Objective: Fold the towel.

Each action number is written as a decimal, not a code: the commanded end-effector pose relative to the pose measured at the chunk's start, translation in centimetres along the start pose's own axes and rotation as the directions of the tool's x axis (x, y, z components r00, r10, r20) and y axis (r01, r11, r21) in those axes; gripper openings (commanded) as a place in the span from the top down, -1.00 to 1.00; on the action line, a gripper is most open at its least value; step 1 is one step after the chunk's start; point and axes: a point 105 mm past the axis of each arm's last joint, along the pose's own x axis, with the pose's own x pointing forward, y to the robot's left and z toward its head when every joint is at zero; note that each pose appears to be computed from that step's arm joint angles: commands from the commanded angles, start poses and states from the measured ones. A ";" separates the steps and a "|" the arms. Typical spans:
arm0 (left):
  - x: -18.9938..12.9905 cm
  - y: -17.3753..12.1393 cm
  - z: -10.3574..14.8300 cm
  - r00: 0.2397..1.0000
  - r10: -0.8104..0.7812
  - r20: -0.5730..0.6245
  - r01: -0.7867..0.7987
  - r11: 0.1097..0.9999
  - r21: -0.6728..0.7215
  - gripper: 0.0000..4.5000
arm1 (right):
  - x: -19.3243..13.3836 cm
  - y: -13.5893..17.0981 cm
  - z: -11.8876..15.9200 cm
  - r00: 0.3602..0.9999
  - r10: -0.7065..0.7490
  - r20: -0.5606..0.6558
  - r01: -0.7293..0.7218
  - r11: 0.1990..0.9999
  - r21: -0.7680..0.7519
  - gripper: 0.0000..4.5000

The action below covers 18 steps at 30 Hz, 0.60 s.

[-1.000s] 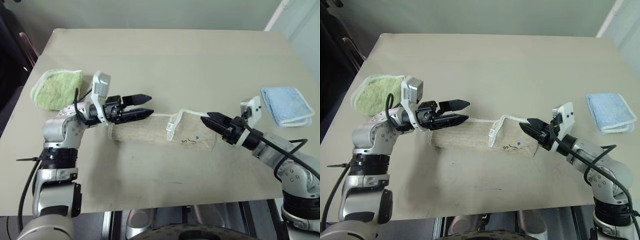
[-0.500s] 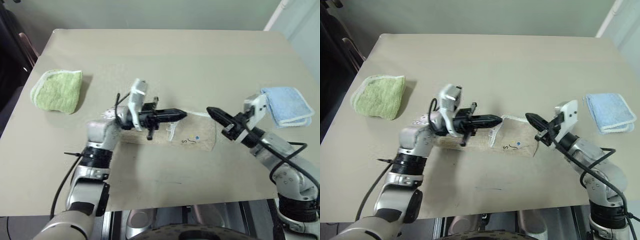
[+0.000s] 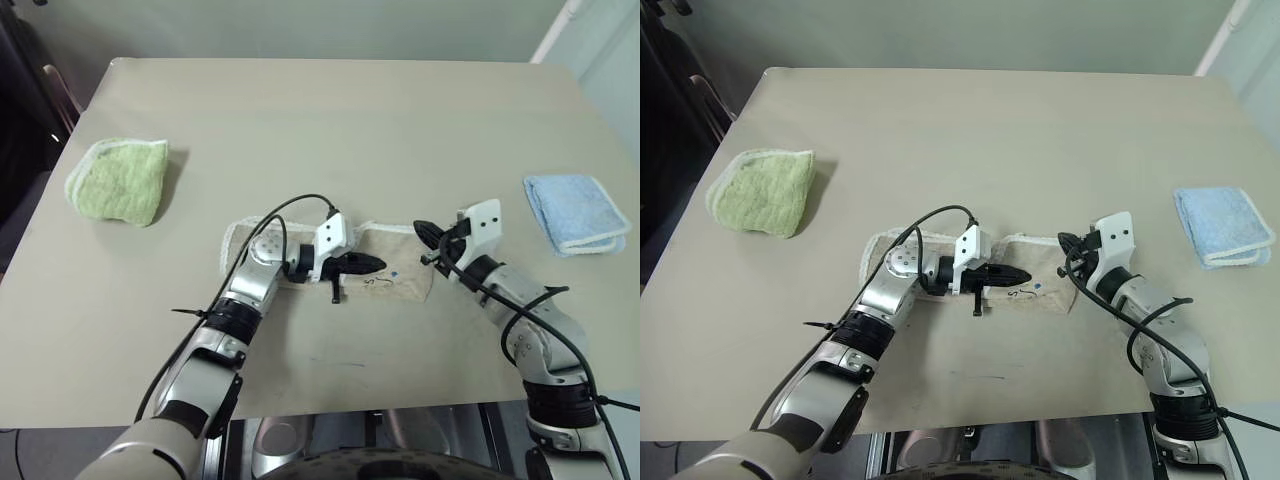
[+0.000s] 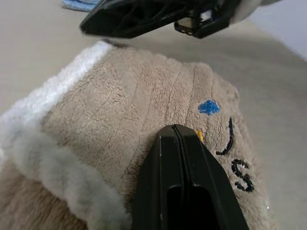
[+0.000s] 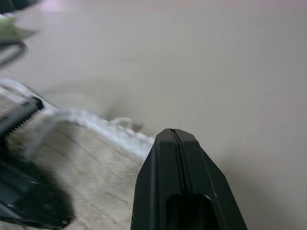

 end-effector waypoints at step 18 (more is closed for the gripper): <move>-3.3 -4.1 0.5 0.988 -0.136 -0.067 0.116 0.963 -0.245 0.99 | -0.8 2.1 -6.3 0.979 0.062 -0.196 -0.106 0.969 -0.225 1.00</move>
